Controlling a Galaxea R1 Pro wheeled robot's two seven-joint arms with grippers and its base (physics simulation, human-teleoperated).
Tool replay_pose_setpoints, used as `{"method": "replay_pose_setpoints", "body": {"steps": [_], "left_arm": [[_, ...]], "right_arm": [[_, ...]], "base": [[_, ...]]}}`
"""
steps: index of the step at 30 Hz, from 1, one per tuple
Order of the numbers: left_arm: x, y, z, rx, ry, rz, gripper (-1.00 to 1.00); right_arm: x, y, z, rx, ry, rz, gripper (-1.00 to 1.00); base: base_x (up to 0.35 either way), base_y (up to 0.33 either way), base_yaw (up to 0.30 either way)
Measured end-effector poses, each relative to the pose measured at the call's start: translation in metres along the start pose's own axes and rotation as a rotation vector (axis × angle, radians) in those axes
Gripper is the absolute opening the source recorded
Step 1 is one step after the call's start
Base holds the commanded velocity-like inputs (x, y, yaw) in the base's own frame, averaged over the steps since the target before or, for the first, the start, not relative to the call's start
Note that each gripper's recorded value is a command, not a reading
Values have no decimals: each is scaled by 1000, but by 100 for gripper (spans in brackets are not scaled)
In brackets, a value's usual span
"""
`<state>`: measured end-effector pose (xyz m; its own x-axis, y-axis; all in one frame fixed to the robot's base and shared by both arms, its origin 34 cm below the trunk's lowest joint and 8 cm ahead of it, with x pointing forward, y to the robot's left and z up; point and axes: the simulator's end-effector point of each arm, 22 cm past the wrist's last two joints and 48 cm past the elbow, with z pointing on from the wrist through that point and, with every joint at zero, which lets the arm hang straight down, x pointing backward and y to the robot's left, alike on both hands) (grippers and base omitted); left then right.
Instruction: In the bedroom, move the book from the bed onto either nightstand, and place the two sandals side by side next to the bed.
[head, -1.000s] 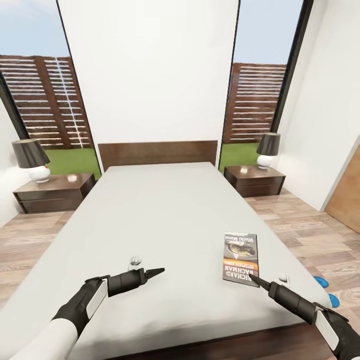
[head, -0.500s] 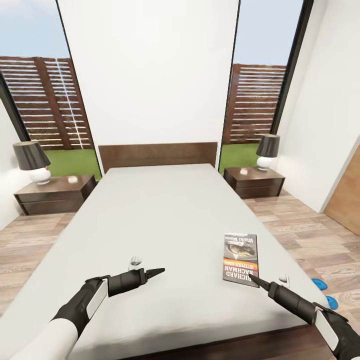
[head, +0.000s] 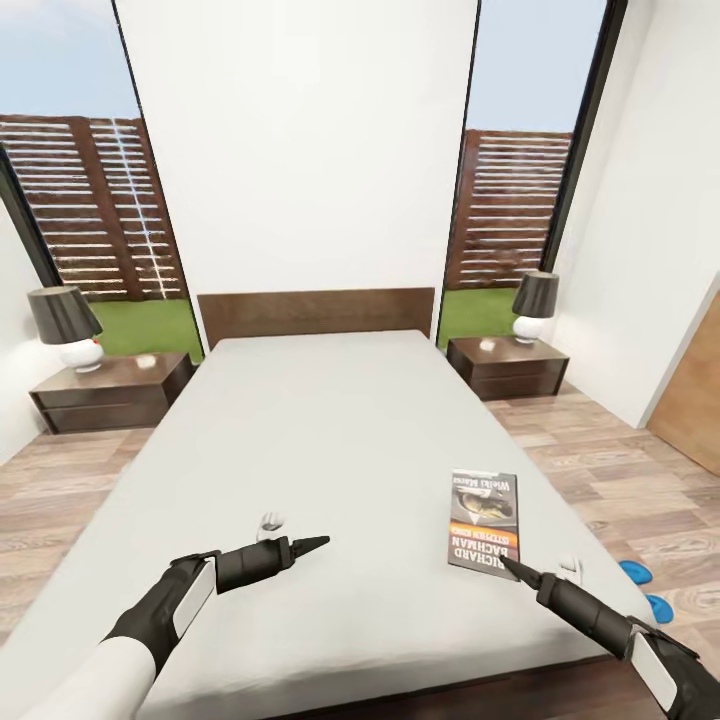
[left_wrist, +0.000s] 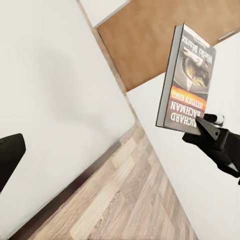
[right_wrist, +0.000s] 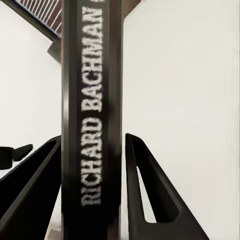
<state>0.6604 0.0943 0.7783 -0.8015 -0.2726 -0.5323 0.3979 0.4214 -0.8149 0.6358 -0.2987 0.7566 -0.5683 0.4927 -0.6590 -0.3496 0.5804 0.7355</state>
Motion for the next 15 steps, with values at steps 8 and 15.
{"method": "replay_pose_setpoints", "body": {"steps": [8,15], "left_arm": [[-9,2,-4,-39,-35,62,100],[-4,11,-10,-71,-73,105,100]], "right_arm": [[11,-6,-10,41,-10,-11,-100],[38,-20,-30,111,-28,-37,-100]], "base": [[0,0,0],[0,0,0]]}}
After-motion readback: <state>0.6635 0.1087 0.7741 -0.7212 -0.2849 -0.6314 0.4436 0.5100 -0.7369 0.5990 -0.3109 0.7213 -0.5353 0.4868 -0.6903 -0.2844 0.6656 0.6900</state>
